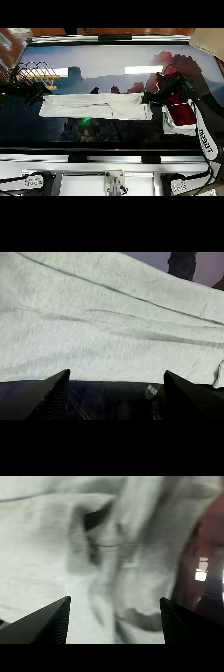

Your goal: Fold the shirts.

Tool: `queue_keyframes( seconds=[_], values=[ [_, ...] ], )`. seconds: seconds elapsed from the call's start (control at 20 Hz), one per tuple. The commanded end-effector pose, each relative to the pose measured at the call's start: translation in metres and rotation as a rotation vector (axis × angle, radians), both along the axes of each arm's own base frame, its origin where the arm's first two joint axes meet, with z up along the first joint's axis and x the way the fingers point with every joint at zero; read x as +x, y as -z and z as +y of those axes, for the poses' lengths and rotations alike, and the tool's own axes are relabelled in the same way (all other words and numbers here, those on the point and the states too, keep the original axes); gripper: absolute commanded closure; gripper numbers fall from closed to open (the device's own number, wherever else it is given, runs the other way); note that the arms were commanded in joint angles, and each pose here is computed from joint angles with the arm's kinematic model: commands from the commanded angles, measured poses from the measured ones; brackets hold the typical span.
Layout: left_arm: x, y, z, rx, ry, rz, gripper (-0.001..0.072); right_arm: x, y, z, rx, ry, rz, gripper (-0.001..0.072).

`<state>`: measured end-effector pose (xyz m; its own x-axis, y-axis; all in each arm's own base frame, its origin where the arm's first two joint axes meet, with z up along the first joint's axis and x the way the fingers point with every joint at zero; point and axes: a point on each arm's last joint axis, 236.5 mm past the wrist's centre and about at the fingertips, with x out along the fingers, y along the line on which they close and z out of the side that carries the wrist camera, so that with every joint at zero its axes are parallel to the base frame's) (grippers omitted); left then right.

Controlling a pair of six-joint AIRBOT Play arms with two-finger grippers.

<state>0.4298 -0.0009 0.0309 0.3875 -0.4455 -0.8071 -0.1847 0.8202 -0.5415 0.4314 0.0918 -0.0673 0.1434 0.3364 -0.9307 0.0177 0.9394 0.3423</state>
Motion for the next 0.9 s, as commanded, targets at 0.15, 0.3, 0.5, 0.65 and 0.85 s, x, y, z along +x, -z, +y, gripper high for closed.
queue_keyframes(
  seconds=[0.15, 0.3, 0.5, 0.65, 0.85],
  values=[
    [0.0, -0.001, -0.008, 0.001, 0.019, -0.001, 0.0002, 0.001, 0.025, -0.015, 0.106, 0.095, 0.085, 0.0047],
    [0.0, -0.001, -0.009, 0.001, 0.022, -0.001, 0.0002, 0.001, 0.033, 0.0, 0.156, 0.084, 0.098, 0.0048],
    [0.0, -0.001, -0.009, 0.0, 0.021, 0.0, 0.0002, 0.004, 0.039, 0.023, 0.261, 0.124, 0.135, 0.0048],
    [0.0, -0.001, -0.009, 0.0, 0.021, 0.0, 0.0002, 0.012, 0.027, 0.044, 0.379, 0.122, 0.109, 0.0049],
    [0.0, -0.001, -0.009, 0.0, 0.021, 0.0, 0.0002, 0.011, 0.022, 0.051, 0.414, 0.108, 0.112, 0.0283]
  ],
)
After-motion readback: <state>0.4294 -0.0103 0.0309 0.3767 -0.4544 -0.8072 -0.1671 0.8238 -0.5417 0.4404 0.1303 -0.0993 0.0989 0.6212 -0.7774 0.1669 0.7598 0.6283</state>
